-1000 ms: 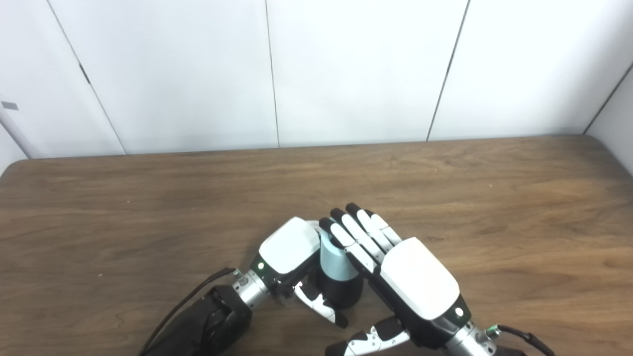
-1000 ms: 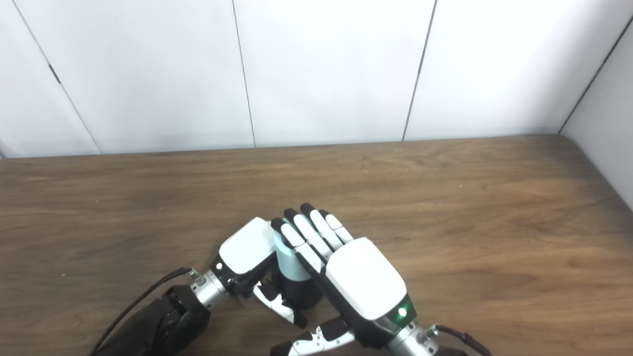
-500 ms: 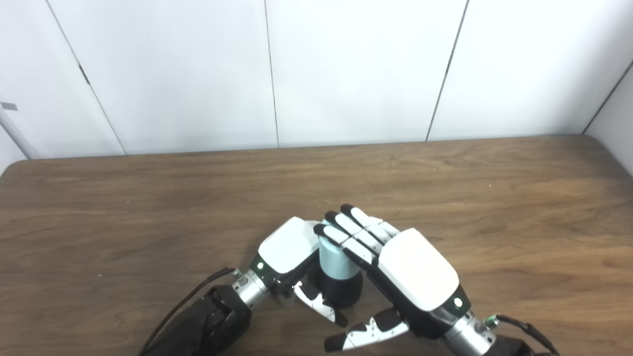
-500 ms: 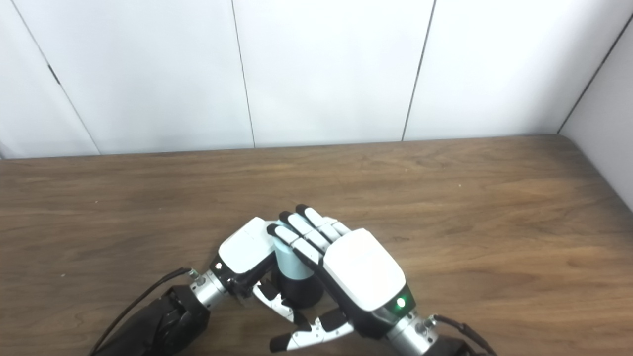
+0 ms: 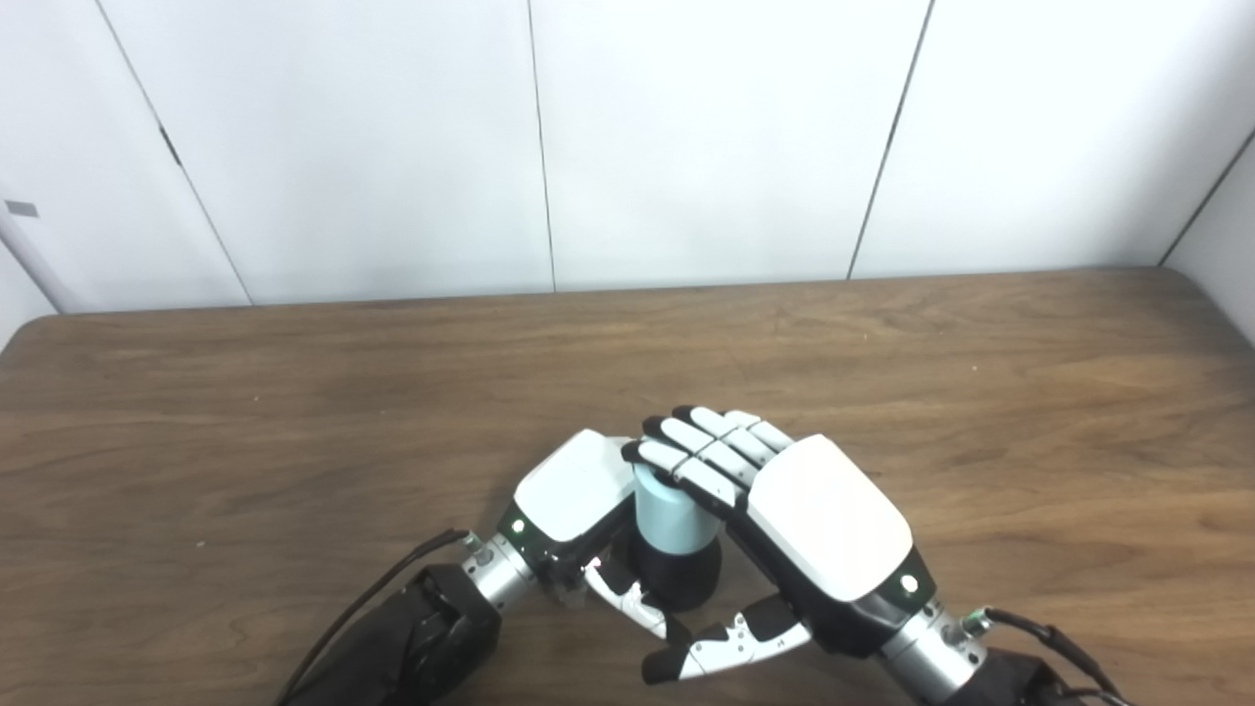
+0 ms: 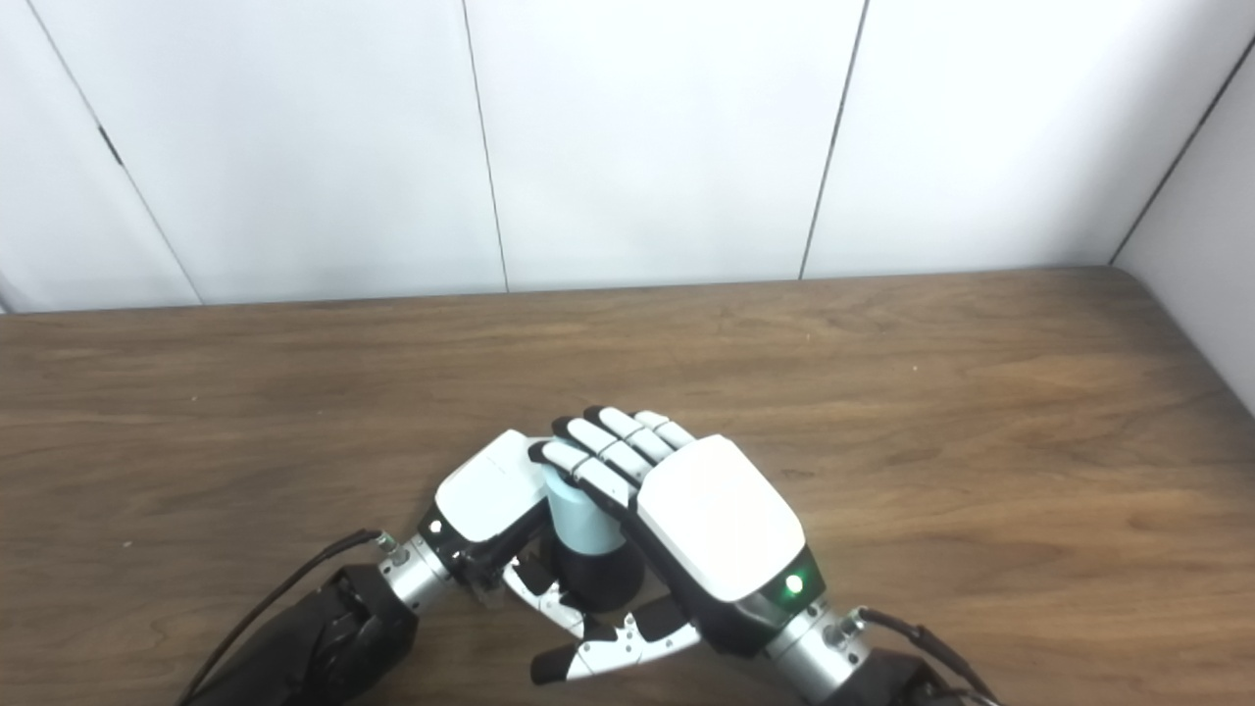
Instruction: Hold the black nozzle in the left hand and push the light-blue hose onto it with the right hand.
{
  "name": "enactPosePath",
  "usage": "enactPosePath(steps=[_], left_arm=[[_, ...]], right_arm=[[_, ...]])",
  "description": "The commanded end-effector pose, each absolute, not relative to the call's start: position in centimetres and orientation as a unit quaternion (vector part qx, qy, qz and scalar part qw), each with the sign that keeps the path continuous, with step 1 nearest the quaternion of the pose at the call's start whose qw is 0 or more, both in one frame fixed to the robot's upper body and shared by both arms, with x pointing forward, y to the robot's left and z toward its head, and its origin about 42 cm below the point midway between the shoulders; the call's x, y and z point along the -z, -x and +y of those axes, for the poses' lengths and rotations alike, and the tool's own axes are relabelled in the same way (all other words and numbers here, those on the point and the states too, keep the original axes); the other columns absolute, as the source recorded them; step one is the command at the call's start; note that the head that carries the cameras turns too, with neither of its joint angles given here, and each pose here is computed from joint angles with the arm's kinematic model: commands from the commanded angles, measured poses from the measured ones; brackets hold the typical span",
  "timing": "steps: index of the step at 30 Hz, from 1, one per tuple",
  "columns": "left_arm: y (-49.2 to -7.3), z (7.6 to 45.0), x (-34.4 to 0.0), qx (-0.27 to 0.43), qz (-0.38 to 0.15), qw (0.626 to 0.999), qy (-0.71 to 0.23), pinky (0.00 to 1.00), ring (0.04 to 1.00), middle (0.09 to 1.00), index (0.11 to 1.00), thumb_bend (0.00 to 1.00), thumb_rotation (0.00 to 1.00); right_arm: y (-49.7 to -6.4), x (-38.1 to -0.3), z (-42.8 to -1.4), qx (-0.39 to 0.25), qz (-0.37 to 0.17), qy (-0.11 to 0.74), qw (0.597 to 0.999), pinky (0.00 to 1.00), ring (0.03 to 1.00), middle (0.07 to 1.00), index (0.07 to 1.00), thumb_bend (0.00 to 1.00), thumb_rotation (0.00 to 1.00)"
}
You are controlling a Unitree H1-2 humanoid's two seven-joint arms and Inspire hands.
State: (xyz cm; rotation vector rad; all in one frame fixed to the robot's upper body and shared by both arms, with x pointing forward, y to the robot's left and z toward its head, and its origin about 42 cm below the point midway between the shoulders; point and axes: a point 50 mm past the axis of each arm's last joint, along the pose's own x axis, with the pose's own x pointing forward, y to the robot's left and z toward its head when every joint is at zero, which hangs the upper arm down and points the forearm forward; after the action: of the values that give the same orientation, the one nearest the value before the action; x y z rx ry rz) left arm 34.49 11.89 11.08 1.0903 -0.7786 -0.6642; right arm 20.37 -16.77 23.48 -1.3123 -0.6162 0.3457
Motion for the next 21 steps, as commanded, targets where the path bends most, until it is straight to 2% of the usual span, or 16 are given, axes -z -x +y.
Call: enactPosePath(steps=[1, 4, 10, 16, 21], left_arm=[[-22.8, 9.9, -0.1, 0.344, -0.206, 0.821, -0.406, 0.58, 0.447, 0.467, 0.512, 0.5, 0.0], [-22.9, 10.0, -0.1, 0.345, -0.206, 0.821, -0.407, 0.58, 0.448, 0.461, 0.516, 0.5, 0.0], [-23.0, 10.1, -0.2, 0.344, -0.203, 0.822, -0.407, 0.58, 0.455, 0.465, 0.506, 0.5, 0.0], [-23.4, 10.2, -0.3, 0.341, -0.194, 0.825, -0.406, 0.6, 0.449, 0.461, 0.515, 0.5, 0.0], [-23.6, 10.2, -0.2, 0.337, -0.192, 0.828, -0.406, 0.61, 0.443, 0.46, 0.522, 0.5, 0.0]], right_arm=[[-17.3, -15.9, -17.0, -0.425, -0.051, 0.651, 0.626, 0.88, 0.912, 0.921, 0.884, 0.81, 1.0], [-17.0, -15.8, -16.9, -0.448, -0.027, 0.66, 0.603, 0.93, 0.963, 0.968, 0.932, 0.82, 1.0], [-16.2, -15.5, -16.7, -0.468, -0.002, 0.667, 0.58, 0.94, 0.999, 1.0, 0.969, 0.82, 1.0], [-16.5, -15.6, -16.6, -0.454, -0.008, 0.667, 0.591, 0.92, 0.99, 0.999, 0.959, 0.66, 1.0], [-17.1, -15.3, -16.7, -0.446, -0.004, 0.663, 0.601, 0.92, 0.99, 1.0, 0.96, 0.62, 1.0]])
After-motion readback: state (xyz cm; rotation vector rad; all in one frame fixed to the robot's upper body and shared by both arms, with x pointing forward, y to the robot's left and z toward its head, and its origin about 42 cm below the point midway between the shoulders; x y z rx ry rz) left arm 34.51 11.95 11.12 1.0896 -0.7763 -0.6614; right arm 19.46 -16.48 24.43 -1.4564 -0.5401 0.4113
